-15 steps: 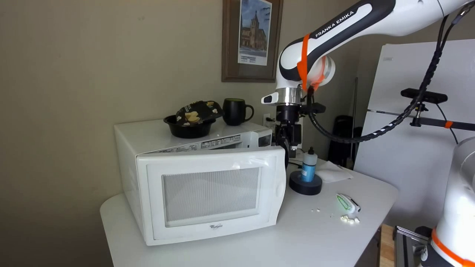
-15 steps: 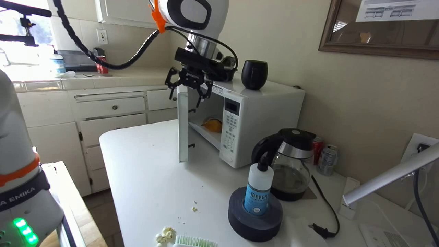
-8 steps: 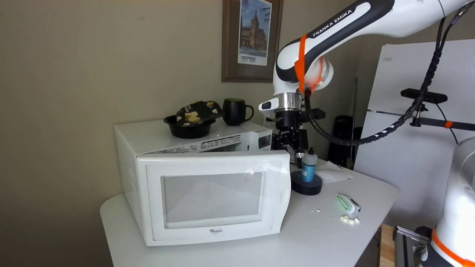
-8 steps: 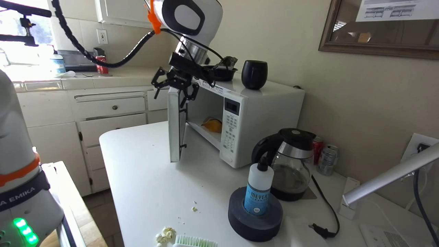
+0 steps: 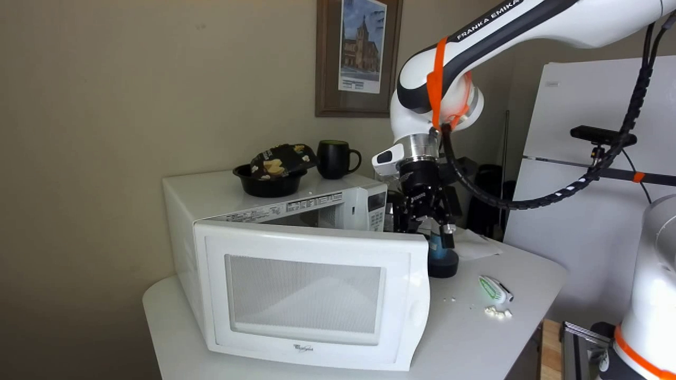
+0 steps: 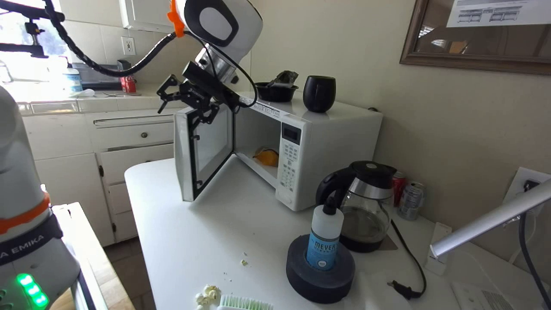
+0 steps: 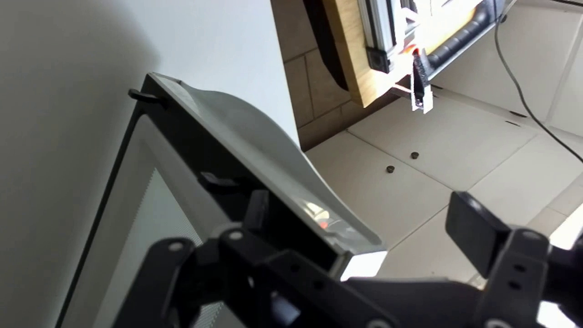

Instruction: Press the microwave door ejecting button

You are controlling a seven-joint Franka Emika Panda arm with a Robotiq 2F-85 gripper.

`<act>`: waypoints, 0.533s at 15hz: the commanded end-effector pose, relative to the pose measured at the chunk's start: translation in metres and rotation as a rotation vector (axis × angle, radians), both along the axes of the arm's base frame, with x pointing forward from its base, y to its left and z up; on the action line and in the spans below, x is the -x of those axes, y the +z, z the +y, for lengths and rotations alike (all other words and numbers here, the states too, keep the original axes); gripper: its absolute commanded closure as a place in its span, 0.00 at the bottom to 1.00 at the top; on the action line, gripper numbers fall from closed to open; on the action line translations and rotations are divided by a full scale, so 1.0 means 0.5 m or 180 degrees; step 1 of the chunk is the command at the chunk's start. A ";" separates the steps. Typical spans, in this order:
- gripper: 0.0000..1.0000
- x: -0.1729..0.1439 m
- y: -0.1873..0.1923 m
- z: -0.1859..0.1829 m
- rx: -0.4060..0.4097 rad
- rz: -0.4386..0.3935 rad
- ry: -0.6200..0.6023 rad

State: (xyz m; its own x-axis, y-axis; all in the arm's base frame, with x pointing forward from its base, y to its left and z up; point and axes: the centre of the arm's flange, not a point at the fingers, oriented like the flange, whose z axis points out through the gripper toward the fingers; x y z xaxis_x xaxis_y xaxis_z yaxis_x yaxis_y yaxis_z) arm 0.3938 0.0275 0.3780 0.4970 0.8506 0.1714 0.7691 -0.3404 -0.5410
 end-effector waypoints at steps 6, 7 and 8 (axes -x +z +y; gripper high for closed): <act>0.00 0.072 0.092 0.067 -0.0167 -0.0492 -0.0510; 0.00 0.067 0.101 0.062 -0.0181 -0.0598 -0.0641; 0.00 0.069 0.114 0.057 -0.0190 -0.0698 -0.0782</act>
State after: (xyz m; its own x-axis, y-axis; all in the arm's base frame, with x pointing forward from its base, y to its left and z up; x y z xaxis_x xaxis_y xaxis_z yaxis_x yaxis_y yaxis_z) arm 0.3722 0.0560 0.4254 0.5671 0.7713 0.2892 0.7904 -0.4107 -0.4545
